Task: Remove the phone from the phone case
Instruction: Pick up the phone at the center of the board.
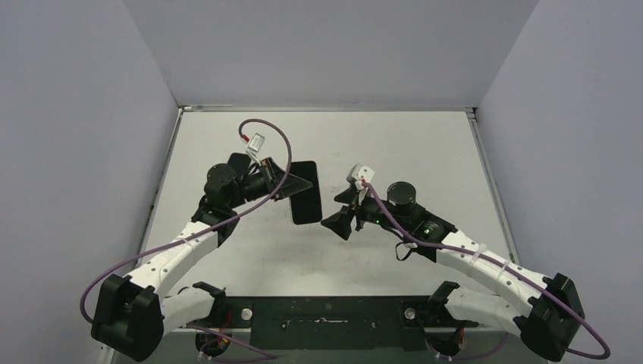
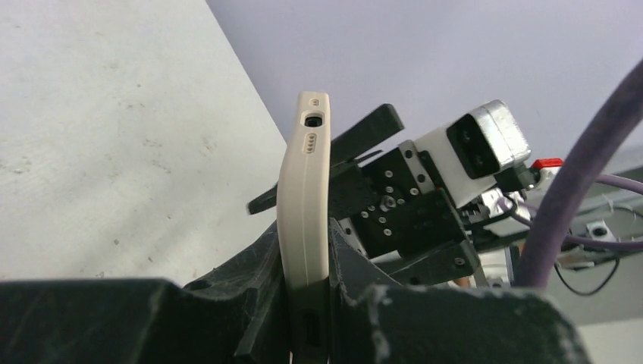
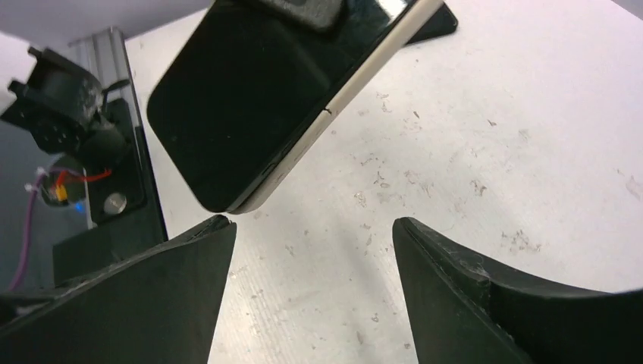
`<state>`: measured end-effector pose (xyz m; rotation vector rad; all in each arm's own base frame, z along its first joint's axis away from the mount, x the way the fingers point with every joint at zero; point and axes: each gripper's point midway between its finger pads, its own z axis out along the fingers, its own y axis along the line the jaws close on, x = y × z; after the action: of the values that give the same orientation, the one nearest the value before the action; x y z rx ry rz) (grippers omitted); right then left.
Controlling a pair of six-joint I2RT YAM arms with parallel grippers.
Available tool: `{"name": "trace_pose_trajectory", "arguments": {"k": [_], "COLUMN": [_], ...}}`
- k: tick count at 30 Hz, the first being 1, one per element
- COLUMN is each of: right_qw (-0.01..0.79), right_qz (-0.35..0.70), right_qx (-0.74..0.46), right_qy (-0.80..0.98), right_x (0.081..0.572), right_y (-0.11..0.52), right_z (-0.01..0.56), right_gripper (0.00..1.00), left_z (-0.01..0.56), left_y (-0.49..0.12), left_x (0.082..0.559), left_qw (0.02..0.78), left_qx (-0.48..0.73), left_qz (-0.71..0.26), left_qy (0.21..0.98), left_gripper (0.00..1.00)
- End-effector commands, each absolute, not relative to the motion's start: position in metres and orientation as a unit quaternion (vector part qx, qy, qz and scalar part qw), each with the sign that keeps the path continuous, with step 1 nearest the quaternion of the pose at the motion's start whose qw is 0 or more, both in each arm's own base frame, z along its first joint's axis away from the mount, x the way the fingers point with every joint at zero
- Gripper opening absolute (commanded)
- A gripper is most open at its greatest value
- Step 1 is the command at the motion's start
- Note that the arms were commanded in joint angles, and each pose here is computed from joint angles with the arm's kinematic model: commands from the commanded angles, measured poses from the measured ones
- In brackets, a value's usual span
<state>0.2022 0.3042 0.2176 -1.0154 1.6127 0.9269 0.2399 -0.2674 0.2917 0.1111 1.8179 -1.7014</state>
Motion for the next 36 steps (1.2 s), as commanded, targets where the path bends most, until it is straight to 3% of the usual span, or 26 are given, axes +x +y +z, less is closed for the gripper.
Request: {"name": "trace_pose_trajectory", "arguments": {"k": [1, 10, 23, 36], "right_qw": [0.515, 0.433, 0.363, 0.361], "right_qz": [0.429, 0.549, 0.611, 0.620], "right_qx": [-0.296, -0.152, -0.050, -0.046], "right_qy": [0.681, 0.699, 0.702, 0.695], "right_x": [0.207, 0.184, 0.192, 0.191], "right_y": [0.295, 0.299, 0.315, 0.316], "right_z": [0.249, 0.274, 0.287, 0.291], "right_gripper": [0.78, 0.90, 0.80, 0.80], "left_z": [0.316, 0.316, 0.318, 0.323], "left_y": [-0.255, -0.252, -0.252, -0.256], "left_x": [0.262, 0.276, 0.280, 0.276], "left_qw": [0.390, 0.402, 0.395, 0.381], "left_qx": [-0.021, -0.058, -0.078, -0.079], "left_qz": [-0.648, -0.656, -0.672, -0.693], "left_qy": [0.655, 0.636, 0.621, 0.607], "left_gripper": [0.00, 0.00, 0.00, 0.00]}}
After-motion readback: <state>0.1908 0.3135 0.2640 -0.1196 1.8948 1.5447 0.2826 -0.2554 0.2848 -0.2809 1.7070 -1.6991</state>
